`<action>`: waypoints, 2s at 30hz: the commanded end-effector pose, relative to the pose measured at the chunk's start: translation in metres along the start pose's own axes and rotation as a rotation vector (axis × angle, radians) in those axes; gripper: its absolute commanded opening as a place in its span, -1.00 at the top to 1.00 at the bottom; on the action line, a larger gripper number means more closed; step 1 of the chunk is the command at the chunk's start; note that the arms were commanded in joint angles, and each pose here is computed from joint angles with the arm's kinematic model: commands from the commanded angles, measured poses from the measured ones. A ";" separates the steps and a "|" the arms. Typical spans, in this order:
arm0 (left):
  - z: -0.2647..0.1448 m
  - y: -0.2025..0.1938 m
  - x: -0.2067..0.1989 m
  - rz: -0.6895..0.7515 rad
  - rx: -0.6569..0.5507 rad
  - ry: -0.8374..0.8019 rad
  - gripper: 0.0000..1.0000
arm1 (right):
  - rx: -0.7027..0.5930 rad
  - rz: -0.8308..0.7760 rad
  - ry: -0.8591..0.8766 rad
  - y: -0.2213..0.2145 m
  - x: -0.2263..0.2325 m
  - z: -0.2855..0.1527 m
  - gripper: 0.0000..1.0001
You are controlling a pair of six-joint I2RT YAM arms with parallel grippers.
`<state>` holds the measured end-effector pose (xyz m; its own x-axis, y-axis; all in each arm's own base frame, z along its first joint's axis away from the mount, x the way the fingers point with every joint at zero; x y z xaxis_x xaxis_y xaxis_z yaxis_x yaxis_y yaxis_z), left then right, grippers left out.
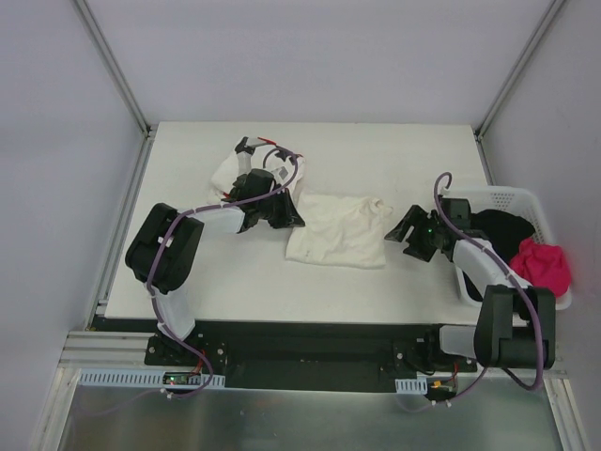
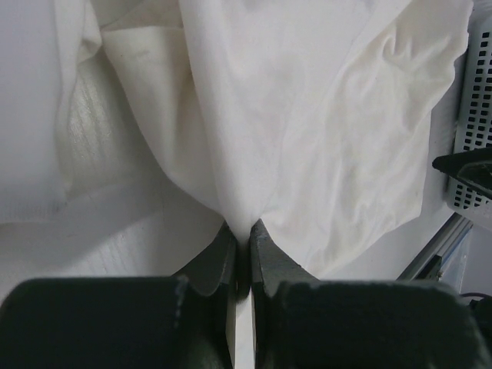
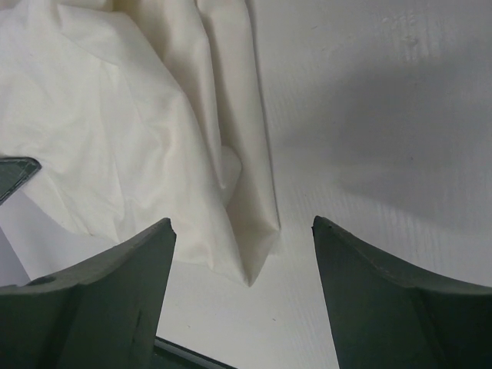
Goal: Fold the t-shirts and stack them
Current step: Put the neatly folded tshirt into the corner of the board with both arms
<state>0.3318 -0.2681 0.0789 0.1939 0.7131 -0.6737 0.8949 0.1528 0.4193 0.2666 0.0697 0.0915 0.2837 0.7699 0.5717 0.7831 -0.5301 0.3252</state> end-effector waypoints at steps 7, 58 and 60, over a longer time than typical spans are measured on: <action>0.002 0.007 -0.012 0.038 -0.013 -0.052 1.00 | 0.015 -0.003 0.023 0.016 0.014 0.035 -0.50; 0.034 -0.008 0.005 -0.025 0.053 -0.106 1.00 | 0.111 0.045 0.205 -0.013 0.050 0.097 0.41; 0.035 -0.008 0.006 -0.029 0.049 -0.111 1.00 | 0.110 0.043 0.209 -0.015 0.049 0.097 0.59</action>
<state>0.3368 -0.2824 0.0483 0.1881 0.6636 -0.7240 0.9235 0.1314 0.3604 0.3296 0.1420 0.0442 0.2234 0.6636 0.7139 0.8160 -0.5279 0.2354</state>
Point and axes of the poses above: each gripper's point midway between its finger pads, its own z axis out along the fingers, its own x axis along the line the jaws close on, y = z × x, the point moved 3 cm from there along -z, back along the fingers, and after that the axes turned 2 degrees about z, right-handed, at the moved point
